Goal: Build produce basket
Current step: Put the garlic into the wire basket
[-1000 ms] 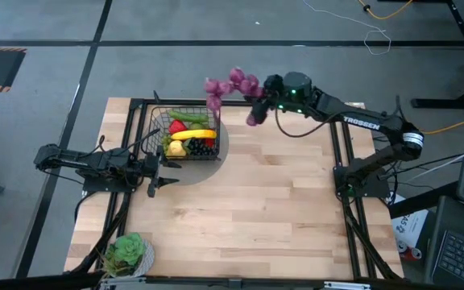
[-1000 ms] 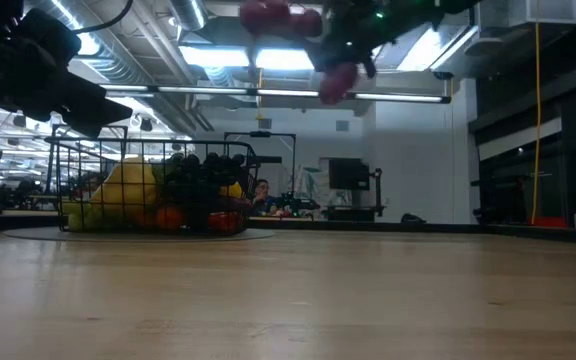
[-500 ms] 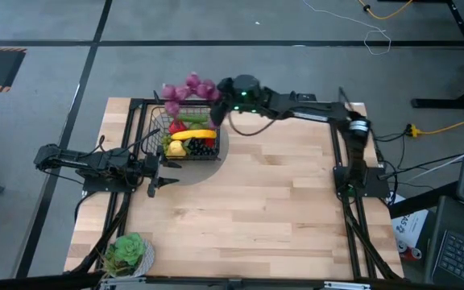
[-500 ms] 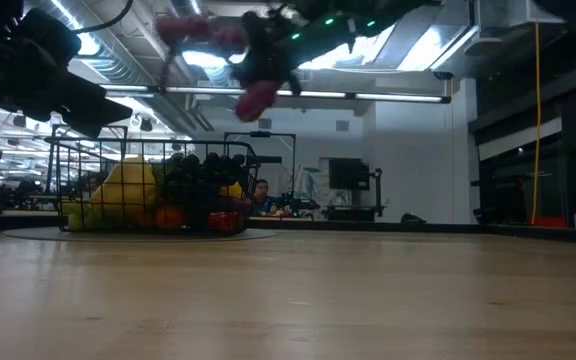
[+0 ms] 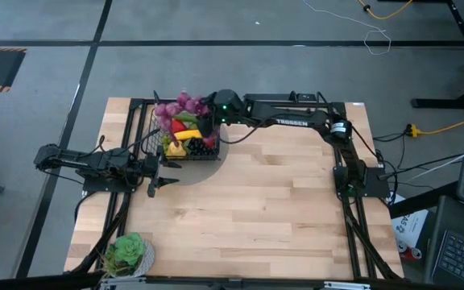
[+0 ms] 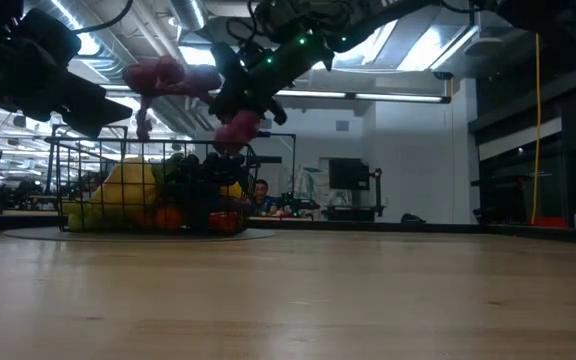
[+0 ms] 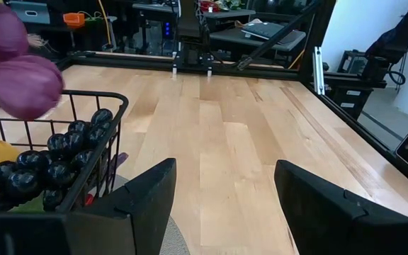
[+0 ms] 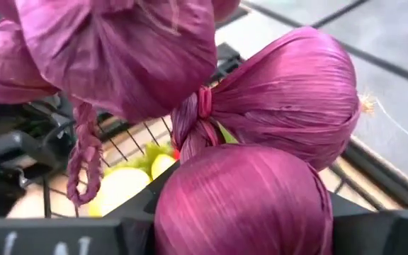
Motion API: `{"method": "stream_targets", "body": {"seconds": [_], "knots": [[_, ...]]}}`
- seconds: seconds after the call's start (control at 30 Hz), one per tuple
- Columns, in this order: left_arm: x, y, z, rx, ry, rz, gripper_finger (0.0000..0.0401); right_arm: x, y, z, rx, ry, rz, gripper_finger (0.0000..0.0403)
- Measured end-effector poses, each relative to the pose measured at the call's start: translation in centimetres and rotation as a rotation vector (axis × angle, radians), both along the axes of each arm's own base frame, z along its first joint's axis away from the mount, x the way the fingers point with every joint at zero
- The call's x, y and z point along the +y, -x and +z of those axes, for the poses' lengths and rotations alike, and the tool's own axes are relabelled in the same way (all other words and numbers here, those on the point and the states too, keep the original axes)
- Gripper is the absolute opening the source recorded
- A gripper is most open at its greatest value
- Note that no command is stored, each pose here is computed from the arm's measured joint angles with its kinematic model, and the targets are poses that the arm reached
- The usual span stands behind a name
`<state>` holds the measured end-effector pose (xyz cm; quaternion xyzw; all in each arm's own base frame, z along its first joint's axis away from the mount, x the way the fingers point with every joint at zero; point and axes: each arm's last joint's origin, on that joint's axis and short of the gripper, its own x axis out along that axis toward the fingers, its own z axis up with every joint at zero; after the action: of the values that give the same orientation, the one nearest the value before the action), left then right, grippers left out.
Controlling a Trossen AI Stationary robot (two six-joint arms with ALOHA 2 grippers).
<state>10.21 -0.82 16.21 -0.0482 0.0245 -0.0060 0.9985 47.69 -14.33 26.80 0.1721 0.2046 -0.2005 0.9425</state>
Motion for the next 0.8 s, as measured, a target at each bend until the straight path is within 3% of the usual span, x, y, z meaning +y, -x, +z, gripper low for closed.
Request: {"method": "stream_targets", "body": {"seconds": [0.43,0.8], "knots": [[0.0,0.0,0.0,0.0,0.0,0.0,0.0235,0.08,0.49,-0.86,0.088,-0.06,-0.007,0.0151],[0.0,0.0,0.0,0.0,0.0,0.0,0.0235,0.67,0.32,-0.83,0.096,-0.033,0.12,0.0151]]}}
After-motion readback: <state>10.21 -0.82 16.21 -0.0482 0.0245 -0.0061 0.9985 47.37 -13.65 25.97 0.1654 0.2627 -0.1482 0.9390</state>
